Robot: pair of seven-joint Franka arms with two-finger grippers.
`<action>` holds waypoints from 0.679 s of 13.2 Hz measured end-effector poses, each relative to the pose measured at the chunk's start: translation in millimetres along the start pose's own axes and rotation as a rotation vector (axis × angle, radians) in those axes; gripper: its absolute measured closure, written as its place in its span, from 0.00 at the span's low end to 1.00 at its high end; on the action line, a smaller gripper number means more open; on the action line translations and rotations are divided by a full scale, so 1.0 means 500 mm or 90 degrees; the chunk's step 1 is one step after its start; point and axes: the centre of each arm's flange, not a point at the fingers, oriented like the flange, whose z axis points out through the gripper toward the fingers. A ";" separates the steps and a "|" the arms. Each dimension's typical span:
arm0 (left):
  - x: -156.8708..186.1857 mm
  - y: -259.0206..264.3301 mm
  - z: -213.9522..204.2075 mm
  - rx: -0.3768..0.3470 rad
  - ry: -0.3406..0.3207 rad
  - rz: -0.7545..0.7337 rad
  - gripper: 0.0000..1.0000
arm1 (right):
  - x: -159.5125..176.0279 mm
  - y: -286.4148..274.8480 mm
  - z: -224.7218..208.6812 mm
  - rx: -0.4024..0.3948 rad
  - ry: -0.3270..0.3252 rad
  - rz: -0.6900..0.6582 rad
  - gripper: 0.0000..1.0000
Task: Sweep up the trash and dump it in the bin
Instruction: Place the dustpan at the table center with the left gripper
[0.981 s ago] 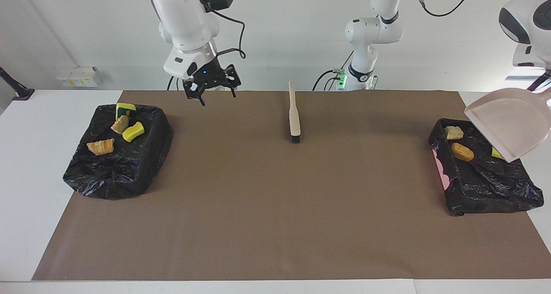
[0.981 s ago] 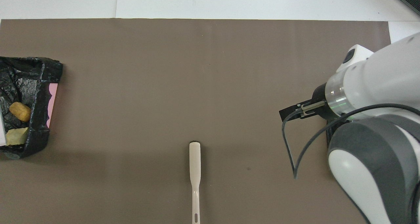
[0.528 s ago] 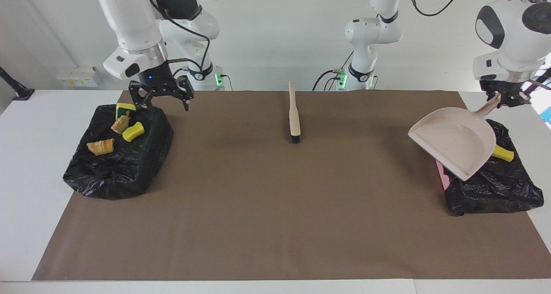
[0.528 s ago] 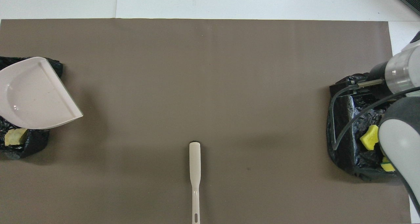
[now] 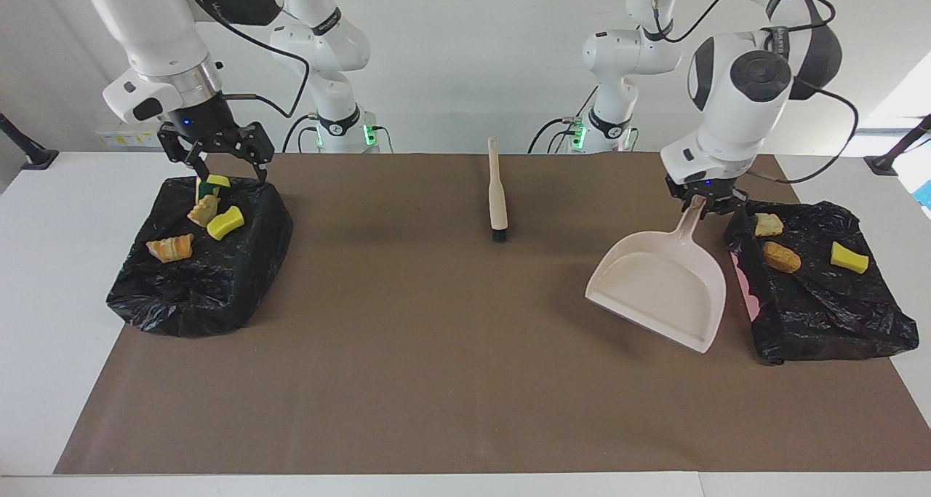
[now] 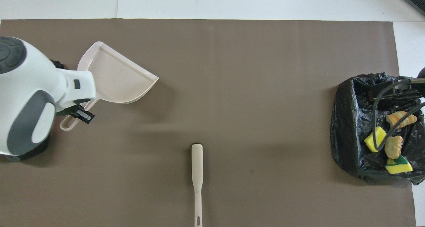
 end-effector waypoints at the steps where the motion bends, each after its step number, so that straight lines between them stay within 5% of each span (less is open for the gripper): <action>1: 0.042 0.062 0.014 -0.002 0.017 -0.042 0.69 | -0.002 0.011 -0.002 0.000 -0.003 0.006 0.00; 5: 0.182 0.279 0.080 -0.056 0.055 -0.206 0.69 | -0.002 0.013 -0.001 0.000 -0.003 0.007 0.00; 9: 0.276 0.367 0.085 -0.108 0.086 -0.280 0.69 | -0.002 -0.001 -0.001 0.000 -0.003 0.000 0.00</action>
